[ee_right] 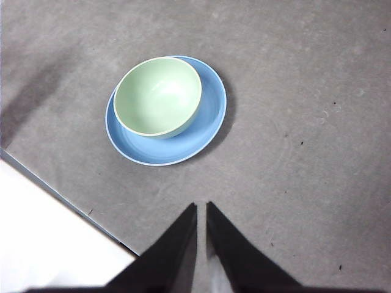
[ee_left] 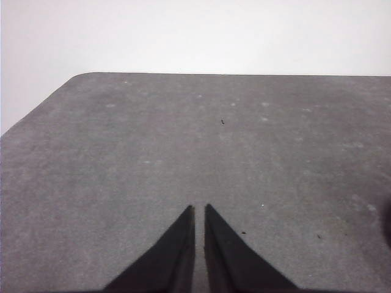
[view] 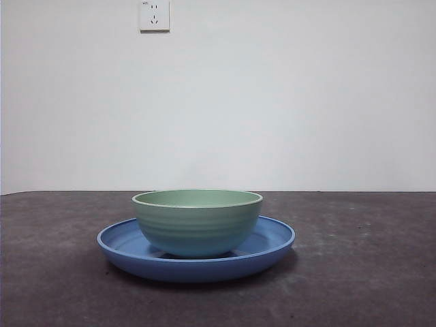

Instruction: Place the green bowl on the blue plate

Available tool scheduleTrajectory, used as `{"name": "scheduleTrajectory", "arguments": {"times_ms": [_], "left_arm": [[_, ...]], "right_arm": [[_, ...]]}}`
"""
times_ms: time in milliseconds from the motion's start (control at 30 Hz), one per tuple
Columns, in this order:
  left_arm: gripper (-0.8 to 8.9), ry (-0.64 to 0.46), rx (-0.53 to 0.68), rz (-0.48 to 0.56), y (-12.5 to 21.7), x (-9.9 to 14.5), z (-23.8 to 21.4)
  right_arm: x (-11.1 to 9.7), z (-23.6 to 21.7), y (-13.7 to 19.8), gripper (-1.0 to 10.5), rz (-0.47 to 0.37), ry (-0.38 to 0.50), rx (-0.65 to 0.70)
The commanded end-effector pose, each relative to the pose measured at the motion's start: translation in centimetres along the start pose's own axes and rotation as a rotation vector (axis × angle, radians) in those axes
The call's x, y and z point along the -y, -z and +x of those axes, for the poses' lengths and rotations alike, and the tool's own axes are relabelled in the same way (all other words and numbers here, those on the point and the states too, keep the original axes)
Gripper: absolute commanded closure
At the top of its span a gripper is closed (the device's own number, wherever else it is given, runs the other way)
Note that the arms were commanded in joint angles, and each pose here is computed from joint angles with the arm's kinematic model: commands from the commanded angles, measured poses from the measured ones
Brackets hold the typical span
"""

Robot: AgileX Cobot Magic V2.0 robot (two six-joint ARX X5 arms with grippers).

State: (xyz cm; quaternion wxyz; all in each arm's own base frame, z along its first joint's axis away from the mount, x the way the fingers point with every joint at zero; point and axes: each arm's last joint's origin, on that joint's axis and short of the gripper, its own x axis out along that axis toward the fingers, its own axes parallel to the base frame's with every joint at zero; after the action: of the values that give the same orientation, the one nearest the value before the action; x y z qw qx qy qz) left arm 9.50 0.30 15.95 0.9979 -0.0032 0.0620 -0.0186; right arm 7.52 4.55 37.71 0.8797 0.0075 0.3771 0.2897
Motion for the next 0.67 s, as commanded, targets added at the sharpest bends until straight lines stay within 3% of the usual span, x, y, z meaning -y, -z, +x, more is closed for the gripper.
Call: {"name": "scheduleTrajectory", "arguments": {"times_ms": [33, 533, 667], "left_arm": [[7.87, -0.008, -0.008, 0.010, 0.6, -0.1, 0.2], [7.87, -0.008, -0.008, 0.010, 0.6, -0.1, 0.2], [7.87, -0.008, -0.008, 0.010, 0.6, -0.1, 0.2]], "right_arm": [[-0.1, -0.1, -0.3, 9.3, -0.014, -0.005, 0.009], [0.0, 0.0, -0.2, 9.3, -0.015, 0.000, 0.018], [0.4, 1.2, -0.2, 9.3, -0.150, 0.011, 0.204]]}}
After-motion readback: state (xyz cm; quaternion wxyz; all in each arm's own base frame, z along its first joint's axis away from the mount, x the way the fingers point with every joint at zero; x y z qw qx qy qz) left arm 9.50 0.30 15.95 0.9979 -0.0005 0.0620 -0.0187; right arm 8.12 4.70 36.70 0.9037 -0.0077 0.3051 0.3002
